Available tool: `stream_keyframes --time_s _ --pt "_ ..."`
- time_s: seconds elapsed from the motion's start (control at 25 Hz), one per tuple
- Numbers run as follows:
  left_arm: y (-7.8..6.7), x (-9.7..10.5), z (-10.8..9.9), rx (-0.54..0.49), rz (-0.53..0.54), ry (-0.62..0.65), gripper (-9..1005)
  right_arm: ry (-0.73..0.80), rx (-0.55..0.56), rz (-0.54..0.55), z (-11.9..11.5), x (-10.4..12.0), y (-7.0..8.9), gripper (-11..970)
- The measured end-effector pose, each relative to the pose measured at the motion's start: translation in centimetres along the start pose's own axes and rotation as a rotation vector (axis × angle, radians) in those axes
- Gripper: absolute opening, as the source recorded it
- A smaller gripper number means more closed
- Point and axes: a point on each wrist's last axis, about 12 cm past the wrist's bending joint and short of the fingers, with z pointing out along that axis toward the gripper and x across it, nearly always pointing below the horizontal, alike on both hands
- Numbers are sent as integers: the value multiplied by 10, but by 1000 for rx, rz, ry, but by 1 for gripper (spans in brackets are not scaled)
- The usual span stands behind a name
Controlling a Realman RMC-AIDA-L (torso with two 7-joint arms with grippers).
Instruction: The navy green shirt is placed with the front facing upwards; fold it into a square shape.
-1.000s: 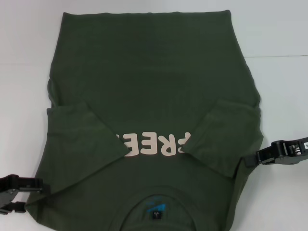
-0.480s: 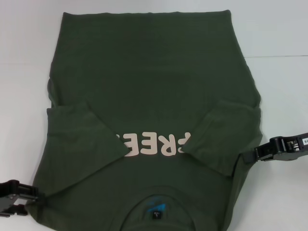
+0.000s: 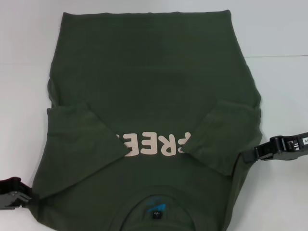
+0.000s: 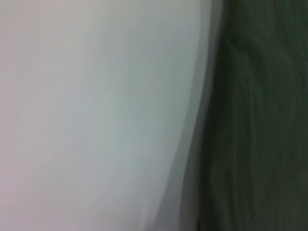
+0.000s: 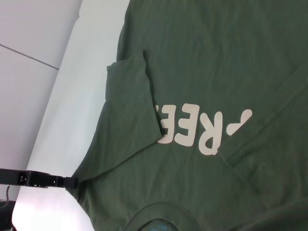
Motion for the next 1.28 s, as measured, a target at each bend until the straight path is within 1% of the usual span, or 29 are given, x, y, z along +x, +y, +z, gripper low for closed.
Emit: stream_keyframes --time_s 0.32,0.48,0.64,0.84,0.88,0.92,0.96,1.08,1.28 --pt "0 0 4 14 36 8 21 -13 -12 0 0 3 -2 41" --pt "-2 0 6 44 119 -7 21 -32 -27 -30 -2 7 -4 41" --pt "1 2 7 82 198 -46 22 -78 -53 -85 -5 19 -9 42" --pt "13 12 9 173 305 -138 22 -178 -86 -152 -3 44 -21 42" --pt "16 15 10 191 334 -159 22 -214 -100 -168 -3 50 -23 42" --pt "22 20 11 211 387 -190 23 -252 -113 -182 -4 56 -26 42" --pt "22 20 11 211 387 -190 23 -286 -125 -201 -4 61 -28 41" --pt "29 27 11 224 477 -245 23 -371 -138 -242 -5 77 -34 41" --pt "34 39 16 235 611 -274 21 -437 -109 -350 2 99 -40 40"
